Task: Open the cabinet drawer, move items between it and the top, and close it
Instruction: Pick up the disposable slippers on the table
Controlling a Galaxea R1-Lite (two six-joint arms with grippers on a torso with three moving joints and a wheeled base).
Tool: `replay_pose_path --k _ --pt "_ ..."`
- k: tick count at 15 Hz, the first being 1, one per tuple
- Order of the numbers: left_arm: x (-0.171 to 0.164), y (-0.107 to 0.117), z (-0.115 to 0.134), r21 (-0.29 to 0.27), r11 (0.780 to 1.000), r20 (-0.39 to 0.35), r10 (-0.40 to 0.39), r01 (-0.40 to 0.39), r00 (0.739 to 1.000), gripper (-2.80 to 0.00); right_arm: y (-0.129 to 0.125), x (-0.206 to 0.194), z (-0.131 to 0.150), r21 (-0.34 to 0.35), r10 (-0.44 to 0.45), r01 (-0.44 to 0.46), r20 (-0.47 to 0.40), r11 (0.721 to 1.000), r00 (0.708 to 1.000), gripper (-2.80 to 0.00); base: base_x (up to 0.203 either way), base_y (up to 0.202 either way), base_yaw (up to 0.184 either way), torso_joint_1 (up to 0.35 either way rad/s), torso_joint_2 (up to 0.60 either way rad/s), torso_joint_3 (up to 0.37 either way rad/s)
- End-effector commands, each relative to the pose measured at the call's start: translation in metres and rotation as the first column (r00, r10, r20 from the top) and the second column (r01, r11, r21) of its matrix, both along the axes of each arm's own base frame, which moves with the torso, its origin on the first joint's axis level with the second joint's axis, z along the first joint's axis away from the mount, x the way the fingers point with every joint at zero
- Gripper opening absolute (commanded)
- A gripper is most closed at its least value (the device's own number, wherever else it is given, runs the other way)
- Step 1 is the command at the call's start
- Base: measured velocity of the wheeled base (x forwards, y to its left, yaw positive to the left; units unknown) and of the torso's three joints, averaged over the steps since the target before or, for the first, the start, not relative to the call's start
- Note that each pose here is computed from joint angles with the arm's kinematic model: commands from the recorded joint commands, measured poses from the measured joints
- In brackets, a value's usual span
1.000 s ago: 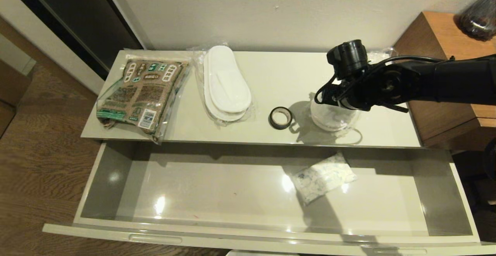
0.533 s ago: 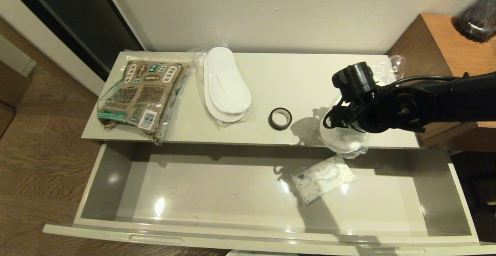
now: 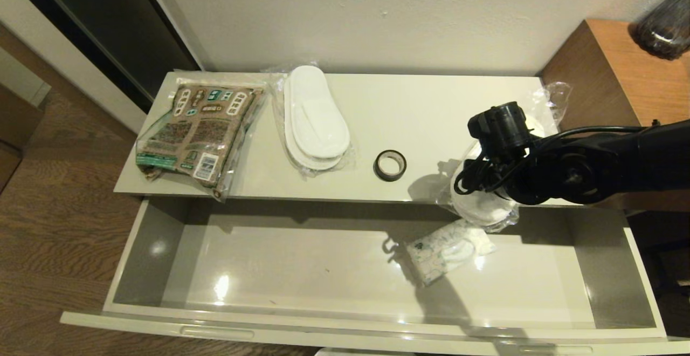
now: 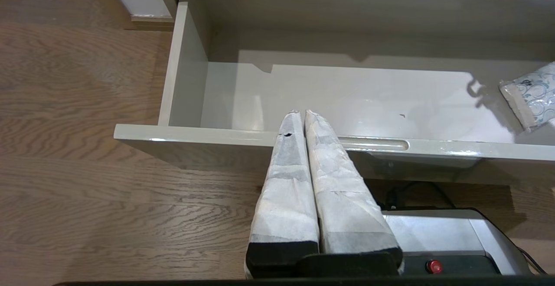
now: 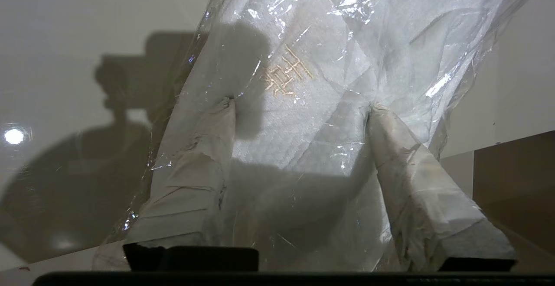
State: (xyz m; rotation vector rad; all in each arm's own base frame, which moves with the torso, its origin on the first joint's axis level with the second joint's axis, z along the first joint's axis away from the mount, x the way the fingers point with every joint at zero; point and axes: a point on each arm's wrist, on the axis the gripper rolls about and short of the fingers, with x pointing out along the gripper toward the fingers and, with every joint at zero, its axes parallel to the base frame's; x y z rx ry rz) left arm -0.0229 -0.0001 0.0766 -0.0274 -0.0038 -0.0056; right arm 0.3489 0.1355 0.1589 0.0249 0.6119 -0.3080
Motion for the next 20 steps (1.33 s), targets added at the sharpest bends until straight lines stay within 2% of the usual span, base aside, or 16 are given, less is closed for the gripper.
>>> replay_pose_path --k 1,6,11,16,19,20 --pt "0.0 0.0 0.0 0.0 1.0 0.001 -0.001 0.001 1.0 -2.8 -0.002 -0.005 0.013 0.013 -0.004 0.003 0.035 1.0 0.999 -2.8 0.0 0.0 0.0 0.0 0.0 0.0" --pt "0.0 0.0 0.0 0.0 1.0 0.001 -0.001 0.001 1.0 -2.8 -0.009 -0.023 0.043 0.039 0.011 -0.014 0.067 0.999 0.998 -2.8 0.0 0.0 0.0 0.0 0.0 0.0" --pt "0.0 0.0 0.0 0.0 1.0 0.001 -0.001 0.001 1.0 -2.8 -0.015 -0.037 0.054 0.045 0.013 -0.015 0.06 0.999 0.998 -2.8 0.0 0.0 0.0 0.0 0.0 0.0" --pt "0.0 0.0 0.0 0.0 1.0 -0.001 -0.001 0.001 1.0 -2.8 -0.019 -0.086 0.084 0.056 0.065 -0.067 0.027 0.996 0.998 -2.8 0.0 0.0 0.0 0.0 0.0 0.0" --pt "0.0 0.0 0.0 0.0 1.0 0.0 -0.001 0.001 1.0 -2.8 -0.016 -0.131 0.086 0.098 0.098 -0.095 -0.026 0.991 0.995 -2.8 0.0 0.0 0.0 0.0 0.0 0.0" --pt "0.0 0.0 0.0 0.0 1.0 -0.001 -0.001 0.001 1.0 -2.8 -0.015 -0.143 0.084 0.131 0.074 -0.066 -0.059 0.989 0.996 -2.8 0.0 0.0 0.0 0.0 0.0 0.0"
